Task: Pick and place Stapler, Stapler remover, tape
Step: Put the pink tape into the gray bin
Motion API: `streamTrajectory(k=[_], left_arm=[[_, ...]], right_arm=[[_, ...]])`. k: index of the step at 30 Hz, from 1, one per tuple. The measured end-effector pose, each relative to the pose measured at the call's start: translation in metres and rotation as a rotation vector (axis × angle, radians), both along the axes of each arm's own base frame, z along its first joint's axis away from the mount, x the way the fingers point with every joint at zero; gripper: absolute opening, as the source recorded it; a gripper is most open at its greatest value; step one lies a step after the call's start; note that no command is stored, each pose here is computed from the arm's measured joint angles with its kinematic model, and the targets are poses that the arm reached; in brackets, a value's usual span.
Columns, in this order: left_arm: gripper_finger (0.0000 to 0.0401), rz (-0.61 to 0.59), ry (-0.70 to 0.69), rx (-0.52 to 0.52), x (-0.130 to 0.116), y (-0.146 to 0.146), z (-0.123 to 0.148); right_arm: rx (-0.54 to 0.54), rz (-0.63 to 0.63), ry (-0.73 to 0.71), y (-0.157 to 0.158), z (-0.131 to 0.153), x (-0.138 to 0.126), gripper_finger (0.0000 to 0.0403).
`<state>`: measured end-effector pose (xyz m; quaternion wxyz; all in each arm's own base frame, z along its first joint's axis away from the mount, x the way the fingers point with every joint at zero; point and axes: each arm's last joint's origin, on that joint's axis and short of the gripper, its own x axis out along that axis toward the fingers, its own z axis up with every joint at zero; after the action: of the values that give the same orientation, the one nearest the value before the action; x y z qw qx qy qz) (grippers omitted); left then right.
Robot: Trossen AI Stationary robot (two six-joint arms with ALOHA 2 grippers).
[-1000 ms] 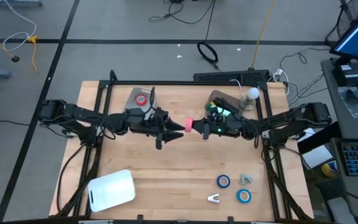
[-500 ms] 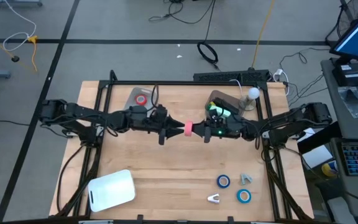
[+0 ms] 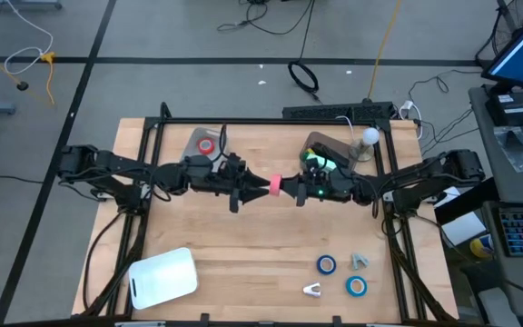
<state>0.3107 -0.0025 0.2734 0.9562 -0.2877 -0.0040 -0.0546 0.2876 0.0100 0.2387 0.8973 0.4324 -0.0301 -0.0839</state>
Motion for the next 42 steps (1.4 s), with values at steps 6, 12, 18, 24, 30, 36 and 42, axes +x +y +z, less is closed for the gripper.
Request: streamTrajectory(k=[6, 12, 18, 24, 30, 36, 42], left_arm=[[0.0191, 0.003, 0.005, -0.002, 0.0, 0.0, -0.001], [0.0191, 0.02, 0.005, -0.01, 0.0, 0.0, -0.001], [0.0191, 0.027, 0.004, -0.016, 0.0, 0.001, 0.0], [0.0191, 0.027, -0.001, 0.015, 0.004, 0.001, 0.01], [0.0178, 0.015, 0.026, 0.023, 0.006, 0.002, 0.013], [0.0109, 0.016, 0.027, 0.023, 0.006, 0.002, 0.013], [0.0038, 0.008, 0.028, 0.019, 0.006, 0.002, 0.013]], right_arm=[[0.003, -0.004, -0.004, 0.0, 0.0, 0.0, 0.0035], [0.015, -0.009, -0.012, -0.001, 0.002, 0.001, 0.0035], [-0.014, -0.028, -0.017, -0.001, 0.012, 0.005, 0.0035], [-0.024, -0.03, 0.003, -0.001, 0.014, 0.008, 0.0035], [-0.023, -0.033, 0.006, -0.002, 0.013, 0.008, 0.0035], [-0.023, -0.029, 0.003, -0.001, 0.014, 0.009, 0.0035], [-0.032, -0.028, 0.005, -0.001, 0.014, 0.009, 0.0035]])
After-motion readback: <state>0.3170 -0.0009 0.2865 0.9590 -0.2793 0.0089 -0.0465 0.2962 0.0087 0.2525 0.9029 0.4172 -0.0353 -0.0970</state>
